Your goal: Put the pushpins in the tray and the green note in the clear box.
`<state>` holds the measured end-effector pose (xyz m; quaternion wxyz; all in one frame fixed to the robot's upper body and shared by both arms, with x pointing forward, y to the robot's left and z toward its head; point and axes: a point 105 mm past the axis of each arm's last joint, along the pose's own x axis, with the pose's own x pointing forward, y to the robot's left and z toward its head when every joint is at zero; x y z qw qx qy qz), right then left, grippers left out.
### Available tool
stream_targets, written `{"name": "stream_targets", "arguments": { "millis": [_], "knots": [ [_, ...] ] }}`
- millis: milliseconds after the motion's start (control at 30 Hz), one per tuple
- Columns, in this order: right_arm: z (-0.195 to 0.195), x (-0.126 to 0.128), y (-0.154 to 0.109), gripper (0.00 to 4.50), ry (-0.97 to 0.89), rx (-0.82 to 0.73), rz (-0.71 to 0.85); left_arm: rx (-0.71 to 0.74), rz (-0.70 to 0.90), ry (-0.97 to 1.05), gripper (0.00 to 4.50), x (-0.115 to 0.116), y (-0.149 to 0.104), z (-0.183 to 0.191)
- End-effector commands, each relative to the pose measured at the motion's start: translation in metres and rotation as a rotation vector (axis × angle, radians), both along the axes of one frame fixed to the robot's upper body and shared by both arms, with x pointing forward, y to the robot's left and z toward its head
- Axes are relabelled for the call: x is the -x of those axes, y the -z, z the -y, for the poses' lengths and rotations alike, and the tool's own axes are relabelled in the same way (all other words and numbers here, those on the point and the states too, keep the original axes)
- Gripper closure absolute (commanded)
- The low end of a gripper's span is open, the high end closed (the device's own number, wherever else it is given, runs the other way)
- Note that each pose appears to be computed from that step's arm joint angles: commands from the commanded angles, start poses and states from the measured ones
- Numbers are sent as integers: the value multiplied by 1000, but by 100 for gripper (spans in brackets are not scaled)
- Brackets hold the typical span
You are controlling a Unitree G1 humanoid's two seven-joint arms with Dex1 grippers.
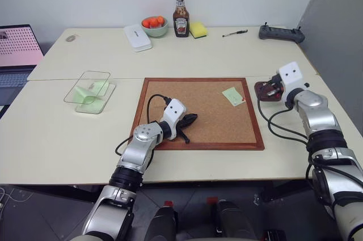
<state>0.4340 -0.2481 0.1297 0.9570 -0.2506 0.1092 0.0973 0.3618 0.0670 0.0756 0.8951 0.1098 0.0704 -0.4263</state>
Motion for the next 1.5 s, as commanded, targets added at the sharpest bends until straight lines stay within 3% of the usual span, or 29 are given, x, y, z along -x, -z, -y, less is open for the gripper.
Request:
{"name": "stream_targets", "arguments": {
  "millis": [33, 200, 233, 367, 633, 733, 900, 1067, 1333, 1433, 1500],
  "knots": [
    [2, -2, -5, 442, -7, 54, 25, -45, -73, 34, 450, 10, 24, 7],
    [3, -5, -4, 335, 4, 54, 26, -46, -67, 31, 450, 10, 23, 6],
    [3, -6, -5, 331, 6, 53, 29, -45, -67, 29, 450, 9, 23, 6],
    [4, -9, -13, 226, 13, 46, 57, -47, -68, 25, 450, 10, 24, 4],
    [-3, -6, -50, 46, -31, -45, 167, -48, -69, 27, 450, 10, 24, 4],
    [-17, 4, -52, 46, -108, -134, 159, -49, -70, 30, 450, 11, 24, 3],
    [-38, 20, -23, 46, -163, -180, 77, -50, -72, 37, 450, 11, 24, 5],
    [-48, 19, -4, 46, -98, -245, 63, -52, -76, 46, 450, 11, 25, 6],
    [-56, 15, 5, 46, -82, -254, 60, -52, -81, 46, 450, 13, 26, 5],
    [-55, 14, 7, 88, -79, -255, 53, -51, -83, 44, 450, 14, 27, 6],
    [-56, 15, 9, 143, -82, -251, 45, -49, -83, 43, 450, 14, 27, 6]
  ]
}}
